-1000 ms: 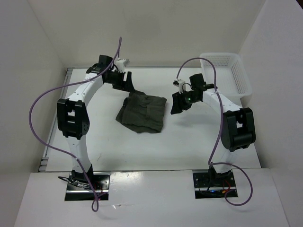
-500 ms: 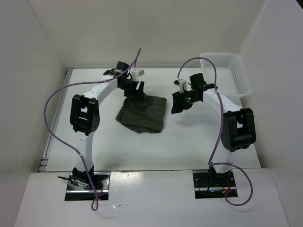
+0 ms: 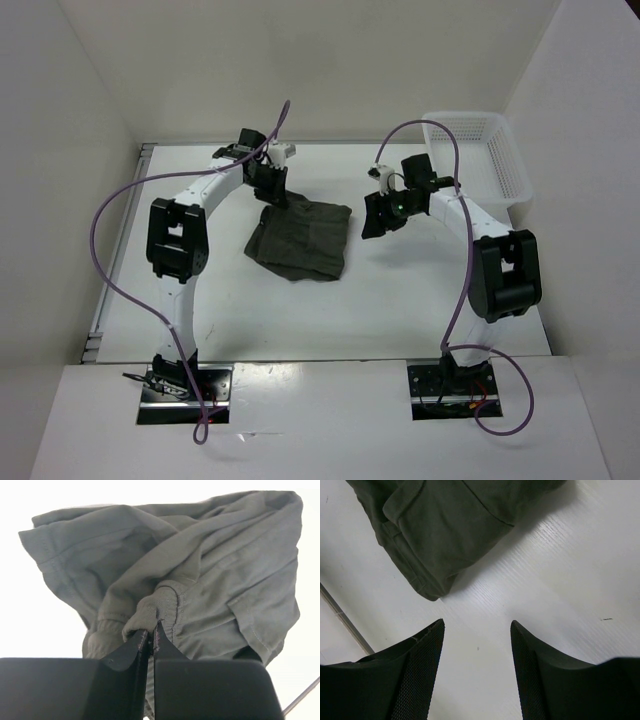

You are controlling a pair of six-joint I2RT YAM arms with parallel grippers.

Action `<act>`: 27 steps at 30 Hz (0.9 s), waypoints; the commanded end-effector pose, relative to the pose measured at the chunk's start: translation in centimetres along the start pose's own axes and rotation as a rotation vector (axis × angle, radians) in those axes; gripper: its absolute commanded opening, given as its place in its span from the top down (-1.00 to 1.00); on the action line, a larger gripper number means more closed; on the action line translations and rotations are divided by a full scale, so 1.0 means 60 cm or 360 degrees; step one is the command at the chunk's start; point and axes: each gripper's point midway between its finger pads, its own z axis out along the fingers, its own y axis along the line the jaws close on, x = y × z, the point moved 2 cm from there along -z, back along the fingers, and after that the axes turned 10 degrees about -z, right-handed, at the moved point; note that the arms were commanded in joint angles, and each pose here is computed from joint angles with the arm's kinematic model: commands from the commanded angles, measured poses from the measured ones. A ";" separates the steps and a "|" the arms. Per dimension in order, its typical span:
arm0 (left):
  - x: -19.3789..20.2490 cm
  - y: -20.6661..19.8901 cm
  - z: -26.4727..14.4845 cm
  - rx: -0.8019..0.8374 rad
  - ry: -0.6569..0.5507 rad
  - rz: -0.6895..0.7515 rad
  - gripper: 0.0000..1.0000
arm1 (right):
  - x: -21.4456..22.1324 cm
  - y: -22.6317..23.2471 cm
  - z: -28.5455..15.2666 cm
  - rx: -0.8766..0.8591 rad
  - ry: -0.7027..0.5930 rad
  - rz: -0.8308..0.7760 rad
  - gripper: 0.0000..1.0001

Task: Fold and stack the shorts
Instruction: Fold the shorts

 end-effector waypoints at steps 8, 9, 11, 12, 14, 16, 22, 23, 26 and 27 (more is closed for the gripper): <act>-0.016 0.068 -0.003 -0.0139 -0.0116 -0.0028 0.78 | -0.033 0.002 -0.026 0.0055 -0.0128 -0.0081 -0.23; -0.016 0.072 0.003 -0.0139 -0.0116 -0.0028 0.78 | -0.033 0.002 -0.026 0.0055 -0.0128 -0.0081 -0.23; -0.012 0.083 0.003 -0.0161 -0.0116 -0.0043 0.78 | -0.036 0.004 -0.030 0.0060 -0.0139 -0.0089 -0.23; -0.006 0.089 0.005 -0.0187 -0.0103 -0.0051 0.78 | -0.036 0.004 -0.030 0.0060 -0.0139 -0.0089 -0.23; -0.005 0.104 0.004 -0.0232 -0.0112 -0.0063 0.78 | -0.036 0.004 -0.030 0.0060 -0.0139 -0.0089 -0.23; -0.005 0.106 0.004 -0.0247 -0.0113 -0.0064 0.78 | -0.039 0.006 -0.034 0.0064 -0.0150 -0.0097 -0.23; 0.000 0.133 -0.022 -0.0382 -0.0155 -0.0084 0.78 | -0.042 0.008 -0.038 0.0068 -0.0162 -0.0106 -0.23; 0.002 0.133 -0.028 -0.0402 -0.0159 -0.0084 0.78 | -0.048 0.007 -0.041 0.0073 -0.0173 -0.0114 -0.23; 0.009 0.155 -0.038 -0.0455 -0.0167 -0.0116 0.78 | -0.048 0.007 -0.041 0.0073 -0.0173 -0.0114 -0.23; 0.000 0.151 -0.045 -0.0454 -0.0200 -0.0102 0.78 | -0.054 0.007 -0.044 0.0078 -0.0186 -0.0124 -0.23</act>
